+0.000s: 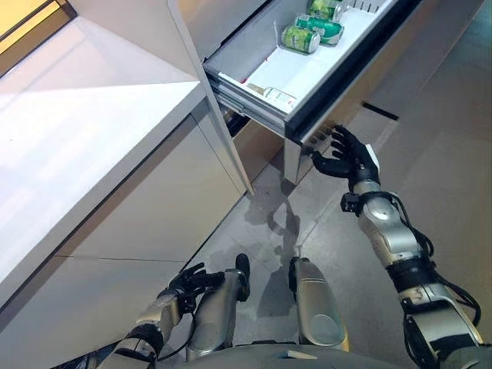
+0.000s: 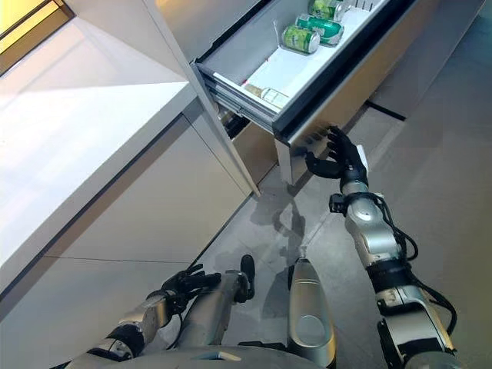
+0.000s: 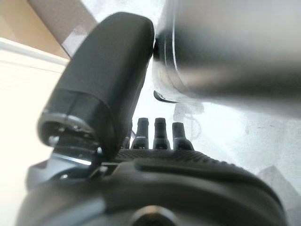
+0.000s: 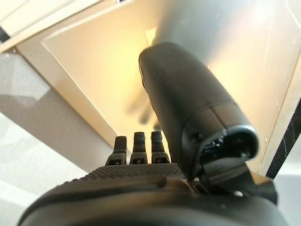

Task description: Put drinks into fridge and close the fridge

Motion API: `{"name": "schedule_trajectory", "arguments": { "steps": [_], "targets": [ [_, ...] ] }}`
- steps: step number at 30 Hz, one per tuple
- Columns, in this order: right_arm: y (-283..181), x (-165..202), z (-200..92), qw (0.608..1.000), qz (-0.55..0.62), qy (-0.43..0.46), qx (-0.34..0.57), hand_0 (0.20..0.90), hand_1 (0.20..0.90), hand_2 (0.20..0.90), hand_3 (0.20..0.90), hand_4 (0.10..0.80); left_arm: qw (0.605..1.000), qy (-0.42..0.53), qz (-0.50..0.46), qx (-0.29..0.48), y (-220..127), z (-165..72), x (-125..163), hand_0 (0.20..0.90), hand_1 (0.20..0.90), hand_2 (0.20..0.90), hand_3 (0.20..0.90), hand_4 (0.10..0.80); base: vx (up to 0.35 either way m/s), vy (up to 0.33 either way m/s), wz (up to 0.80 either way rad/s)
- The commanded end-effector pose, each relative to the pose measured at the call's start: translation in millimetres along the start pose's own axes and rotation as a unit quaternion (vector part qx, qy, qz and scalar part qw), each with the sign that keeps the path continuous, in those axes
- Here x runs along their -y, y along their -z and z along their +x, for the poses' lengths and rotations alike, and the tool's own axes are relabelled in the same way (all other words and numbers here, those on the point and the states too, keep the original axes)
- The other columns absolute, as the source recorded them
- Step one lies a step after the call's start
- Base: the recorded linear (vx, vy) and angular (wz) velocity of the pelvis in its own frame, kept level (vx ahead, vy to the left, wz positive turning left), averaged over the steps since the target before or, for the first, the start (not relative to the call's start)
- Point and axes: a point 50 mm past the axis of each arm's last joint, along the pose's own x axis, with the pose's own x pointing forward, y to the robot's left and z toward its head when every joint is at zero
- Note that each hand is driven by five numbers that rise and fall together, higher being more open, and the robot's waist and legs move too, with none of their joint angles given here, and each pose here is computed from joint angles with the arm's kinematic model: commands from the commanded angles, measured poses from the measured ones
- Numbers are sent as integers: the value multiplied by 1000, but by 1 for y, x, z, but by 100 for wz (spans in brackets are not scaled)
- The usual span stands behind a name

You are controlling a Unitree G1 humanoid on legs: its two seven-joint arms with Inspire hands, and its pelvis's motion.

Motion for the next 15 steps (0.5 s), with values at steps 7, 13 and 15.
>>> {"name": "schedule_trajectory", "arguments": {
  "steps": [7, 13, 15],
  "targets": [
    [-111, -131, 10, 959, 10, -225, 175, 900, 900, 900, 900, 800, 1000, 6, 8, -16, 7, 0, 6, 900, 900, 900, 900, 800, -1, 18, -3],
    [-125, -157, 7, 950, -5, -256, 179, 900, 900, 900, 900, 800, 1000, 25, 10, -16, 10, 0, 10, 900, 900, 900, 900, 800, -3, 12, 6],
    [-128, -163, 6, 948, -13, -261, 180, 900, 900, 900, 900, 800, 999, 33, 19, -14, 11, -1, 11, 900, 900, 900, 900, 800, 6, 11, 22]
  ]
}}
